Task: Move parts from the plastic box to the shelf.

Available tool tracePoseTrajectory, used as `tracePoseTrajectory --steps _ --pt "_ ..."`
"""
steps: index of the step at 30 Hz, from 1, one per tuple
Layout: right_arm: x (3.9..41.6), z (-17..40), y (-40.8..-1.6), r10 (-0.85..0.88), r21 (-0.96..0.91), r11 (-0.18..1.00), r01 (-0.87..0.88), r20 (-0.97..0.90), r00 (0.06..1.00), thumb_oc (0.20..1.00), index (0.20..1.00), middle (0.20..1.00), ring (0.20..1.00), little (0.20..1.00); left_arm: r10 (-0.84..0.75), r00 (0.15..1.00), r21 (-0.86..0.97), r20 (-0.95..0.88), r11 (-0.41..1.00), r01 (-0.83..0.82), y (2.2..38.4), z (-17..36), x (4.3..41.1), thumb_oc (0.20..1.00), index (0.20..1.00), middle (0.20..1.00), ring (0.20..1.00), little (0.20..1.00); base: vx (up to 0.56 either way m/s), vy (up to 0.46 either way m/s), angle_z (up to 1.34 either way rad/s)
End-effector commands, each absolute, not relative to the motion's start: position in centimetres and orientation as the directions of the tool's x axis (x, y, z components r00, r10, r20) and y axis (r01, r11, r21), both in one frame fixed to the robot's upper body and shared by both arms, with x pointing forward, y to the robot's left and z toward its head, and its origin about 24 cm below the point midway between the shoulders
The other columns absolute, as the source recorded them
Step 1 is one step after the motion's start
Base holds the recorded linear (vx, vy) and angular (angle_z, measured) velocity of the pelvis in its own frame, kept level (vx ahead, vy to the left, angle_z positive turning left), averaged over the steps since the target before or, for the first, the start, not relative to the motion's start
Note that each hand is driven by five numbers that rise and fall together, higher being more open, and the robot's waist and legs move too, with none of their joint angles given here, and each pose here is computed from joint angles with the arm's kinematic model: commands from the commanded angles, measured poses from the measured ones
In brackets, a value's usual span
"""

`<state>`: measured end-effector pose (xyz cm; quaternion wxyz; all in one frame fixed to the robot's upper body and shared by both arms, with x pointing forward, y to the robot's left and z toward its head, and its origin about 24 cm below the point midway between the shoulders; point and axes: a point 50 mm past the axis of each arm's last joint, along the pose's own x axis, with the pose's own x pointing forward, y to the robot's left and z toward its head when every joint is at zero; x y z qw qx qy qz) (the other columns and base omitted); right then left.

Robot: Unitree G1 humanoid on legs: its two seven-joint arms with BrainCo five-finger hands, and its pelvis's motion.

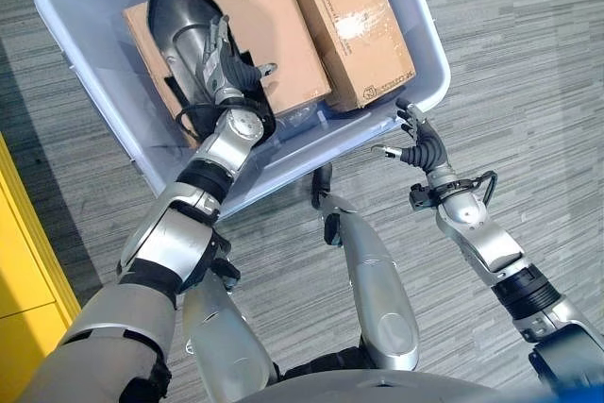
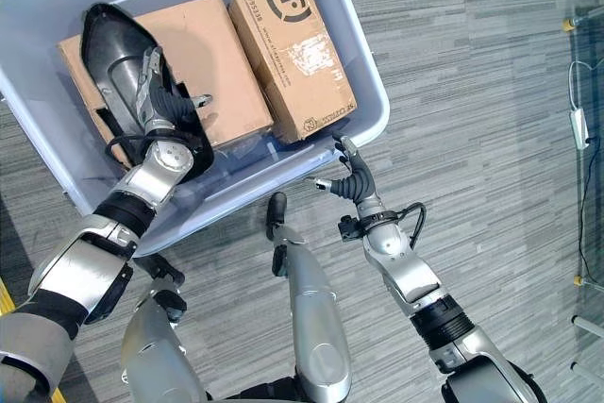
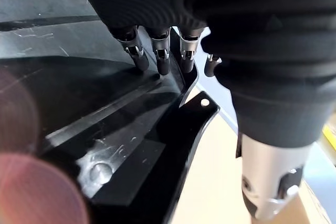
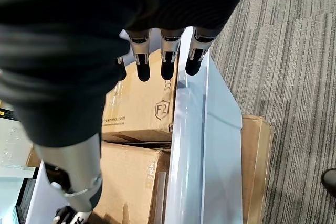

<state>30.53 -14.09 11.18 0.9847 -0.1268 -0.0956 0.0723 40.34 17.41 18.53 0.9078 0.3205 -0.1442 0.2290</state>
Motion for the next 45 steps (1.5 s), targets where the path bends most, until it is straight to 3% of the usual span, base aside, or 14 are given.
tracePoseTrajectory --steps 1,14,15,20,22,23,26,32,36,39,40,41,42,45 --pt "30.5 13.8 -14.8 0.161 -0.248 0.965 -0.090 0.284 0.945 1.000 1.000 1.000 1.000 1.000 0.233 0.883 0.551 0.406 0.709 -0.441 16.2 18.5 40.5 1.000 1.000 1.000 1.000 1.000 0.00 0.000 0.00" --pt "30.3 13.5 -14.6 0.169 -0.247 0.964 -0.099 0.284 0.944 1.000 1.000 1.000 1.000 1.000 0.009 0.849 0.632 0.528 0.664 -0.400 12.2 19.1 39.8 1.000 1.000 1.000 1.000 1.000 0.00 0.000 0.00" --pt "30.2 13.3 -14.6 0.175 -0.250 0.963 -0.104 0.282 0.943 1.000 1.000 1.000 1.000 1.000 -0.006 0.787 0.623 0.617 0.615 -0.483 12.0 19.9 39.5 1.000 1.000 1.000 1.000 1.000 0.00 0.000 0.00" --pt "29.9 12.8 -15.0 0.174 -0.250 0.963 -0.104 0.278 0.945 1.000 1.000 1.000 1.000 1.000 -0.040 0.673 0.569 0.739 0.573 -0.590 12.3 21.2 38.8 1.000 1.000 1.000 1.000 1.000 0.00 0.000 0.00" --pt "29.6 12.5 -15.2 0.177 -0.255 0.961 -0.106 0.277 0.944 1.000 1.000 1.000 1.000 1.000 -0.061 0.584 0.516 0.810 0.549 -0.658 12.5 21.9 38.1 1.000 1.000 1.000 1.000 1.000 0.00 0.008 -0.04" --pt "29.5 12.3 -15.3 0.178 -0.263 0.959 -0.104 0.279 0.944 1.000 1.000 1.000 1.000 1.000 -0.089 0.494 0.466 0.865 0.507 -0.725 12.9 22.7 37.5 1.000 1.000 1.000 1.000 1.000 0.00 0.000 0.00" --pt "29.5 12.1 -15.4 0.181 -0.264 0.959 -0.107 0.277 0.944 1.000 1.000 1.000 1.000 1.000 -0.103 0.424 0.417 0.900 0.485 -0.768 13.4 23.3 37.2 1.000 1.000 1.000 1.000 1.000 -0.02 0.010 0.06" --pt "29.2 11.6 -15.2 0.189 -0.279 0.954 -0.108 0.282 0.941 1.000 1.000 1.000 1.000 1.000 -0.062 0.292 0.280 0.954 0.527 -0.802 13.9 24.5 36.4 1.000 1.000 1.000 1.000 1.000 -0.01 -0.003 0.04" --pt "28.8 11.0 -15.3 0.173 -0.267 0.959 -0.096 0.281 0.944 1.000 1.000 1.000 1.000 1.000 0.081 0.148 0.068 0.986 0.612 -0.788 14.7 25.7 35.0 1.000 1.000 1.000 1.000 1.000 -0.01 -0.038 0.02" --pt "28.6 10.9 -15.2 0.164 -0.260 0.961 -0.090 0.280 0.946 1.000 1.000 1.000 1.000 1.000 0.201 0.205 0.019 0.958 0.667 -0.744 15.2 25.3 34.9 1.000 1.000 1.000 1.000 1.000 -0.01 -0.073 0.03" --pt "28.6 10.8 -14.8 0.150 -0.244 0.966 -0.081 0.281 0.948 1.000 1.000 1.000 1.000 1.000 0.304 0.385 0.037 0.871 0.742 -0.670 15.4 23.4 35.4 1.000 1.000 1.000 1.000 1.000 -0.01 -0.086 0.03" --pt "28.6 10.8 -14.9 0.150 -0.245 0.966 -0.081 0.280 0.948 1.000 1.000 1.000 1.000 1.000 0.305 0.389 0.038 0.869 0.743 -0.668 15.5 23.5 35.4 1.000 1.000 1.000 1.000 1.000 -0.02 -0.137 0.09" --pt "28.7 10.8 -14.7 0.141 -0.233 0.970 -0.076 0.277 0.951 1.000 1.000 1.000 1.000 1.000 0.360 0.521 0.044 0.774 0.790 -0.611 15.4 21.4 35.7 1.000 1.000 1.000 1.000 1.000 -0.01 -0.074 0.12" --pt "28.6 10.8 -14.4 0.139 -0.217 0.973 -0.080 0.274 0.952 1.000 1.000 1.000 1.000 1.000 0.408 0.683 0.029 0.606 0.846 -0.532 14.8 18.0 35.9 1.000 1.000 1.000 1.000 1.000 -0.01 -0.090 0.12"
